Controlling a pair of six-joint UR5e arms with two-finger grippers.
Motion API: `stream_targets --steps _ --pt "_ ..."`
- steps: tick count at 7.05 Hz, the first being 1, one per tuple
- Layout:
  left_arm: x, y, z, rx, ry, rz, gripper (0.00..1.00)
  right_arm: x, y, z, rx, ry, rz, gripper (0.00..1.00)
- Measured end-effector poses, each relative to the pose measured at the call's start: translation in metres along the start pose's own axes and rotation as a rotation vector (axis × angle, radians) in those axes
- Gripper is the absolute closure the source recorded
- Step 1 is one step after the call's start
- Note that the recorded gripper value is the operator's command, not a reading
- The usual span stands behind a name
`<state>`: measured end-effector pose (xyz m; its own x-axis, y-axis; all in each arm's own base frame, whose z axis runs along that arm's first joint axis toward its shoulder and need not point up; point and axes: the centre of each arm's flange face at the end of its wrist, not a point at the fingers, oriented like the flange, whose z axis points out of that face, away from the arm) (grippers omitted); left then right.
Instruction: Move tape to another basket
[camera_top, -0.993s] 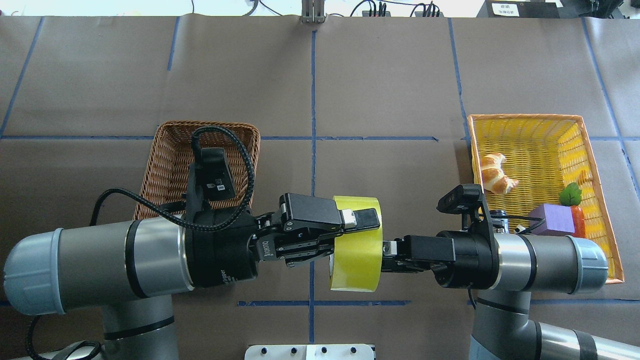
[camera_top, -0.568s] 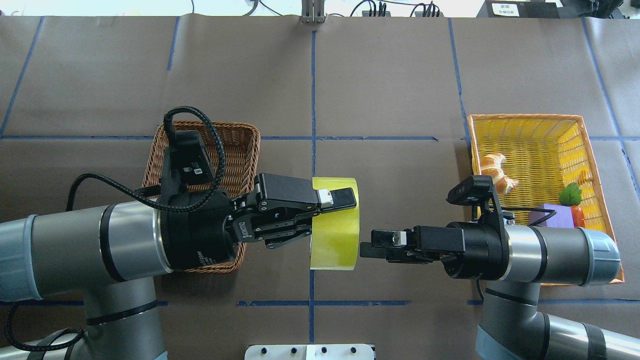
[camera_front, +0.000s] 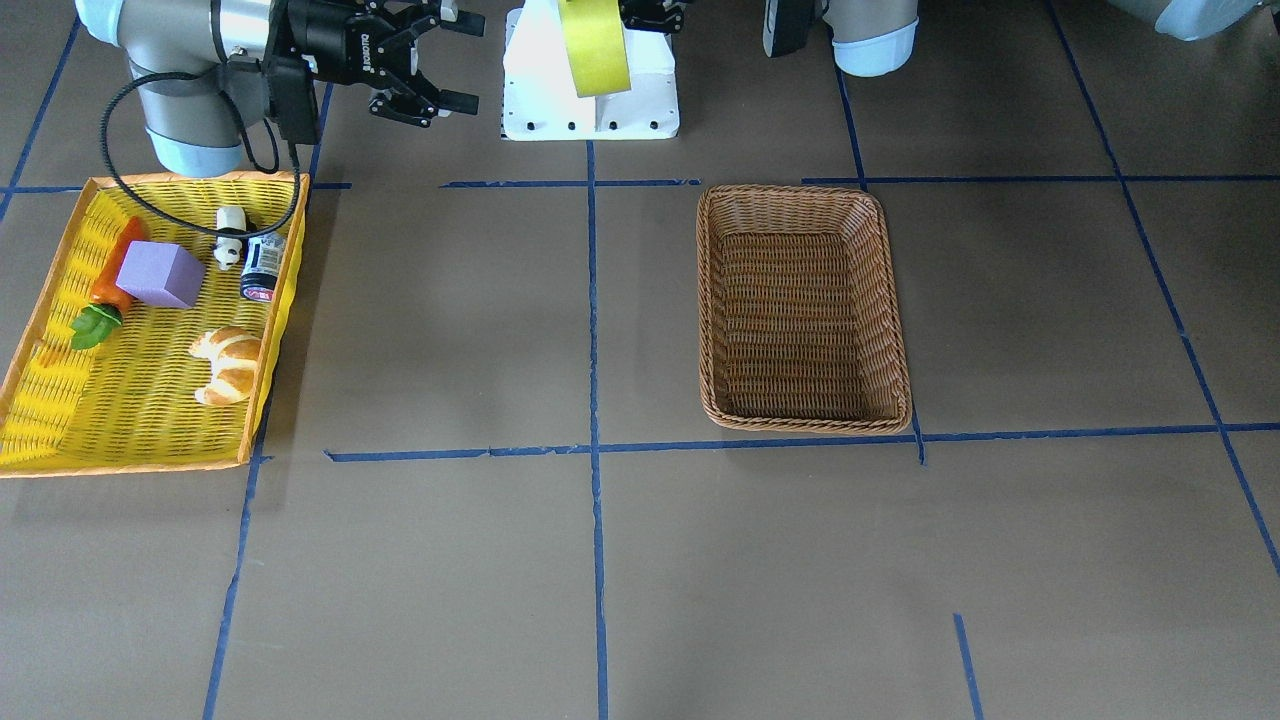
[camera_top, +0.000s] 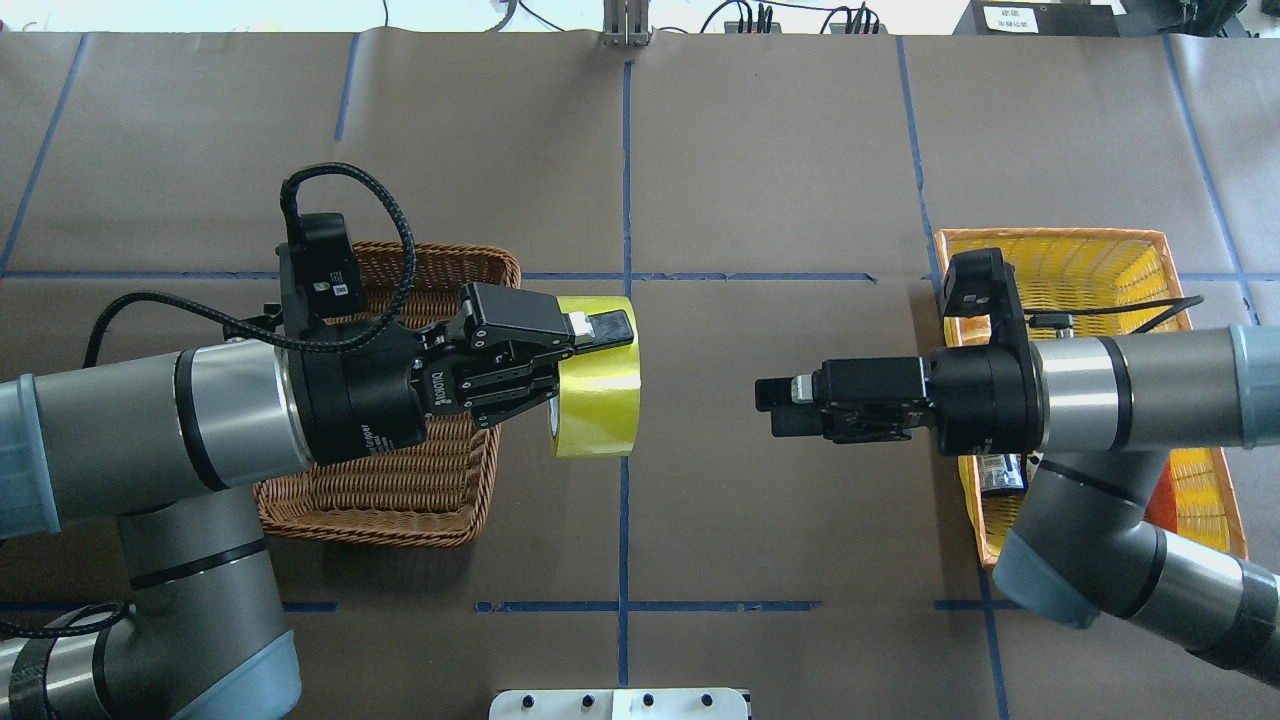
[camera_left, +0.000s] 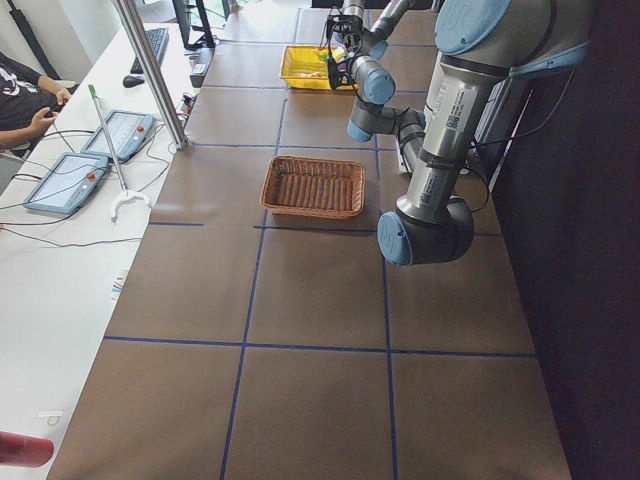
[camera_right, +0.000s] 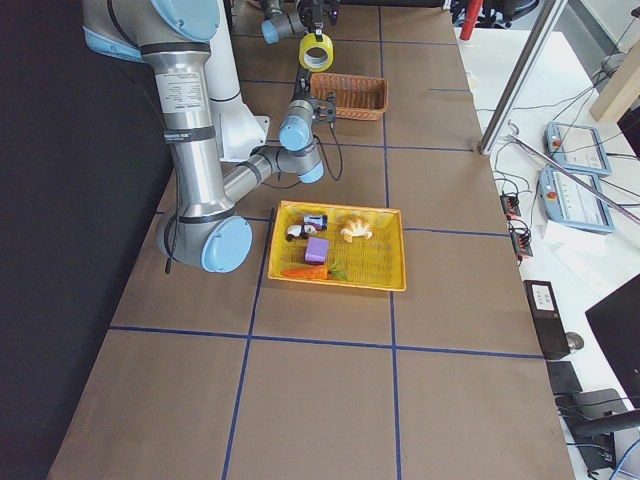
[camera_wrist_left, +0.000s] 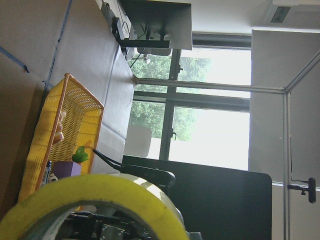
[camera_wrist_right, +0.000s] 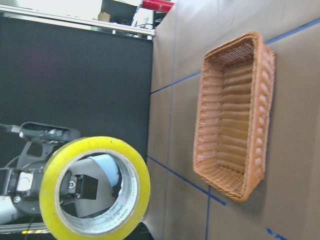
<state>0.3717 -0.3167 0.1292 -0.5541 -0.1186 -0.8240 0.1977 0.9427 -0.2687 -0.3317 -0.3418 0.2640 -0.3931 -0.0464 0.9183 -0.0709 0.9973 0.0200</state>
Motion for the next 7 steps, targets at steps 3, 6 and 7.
stream_targets --steps 3,6,7 --pt "-0.028 -0.022 0.016 0.044 -0.292 0.154 1.00 -0.020 -0.069 -0.039 0.028 0.322 0.135 0.00" --pt "-0.060 -0.060 0.018 0.124 -0.628 0.293 1.00 0.004 -0.107 -0.049 0.056 0.582 0.123 0.00" --pt "-0.071 -0.075 0.014 0.150 -0.740 0.338 1.00 0.018 -0.119 -0.053 0.048 0.686 0.093 0.00"
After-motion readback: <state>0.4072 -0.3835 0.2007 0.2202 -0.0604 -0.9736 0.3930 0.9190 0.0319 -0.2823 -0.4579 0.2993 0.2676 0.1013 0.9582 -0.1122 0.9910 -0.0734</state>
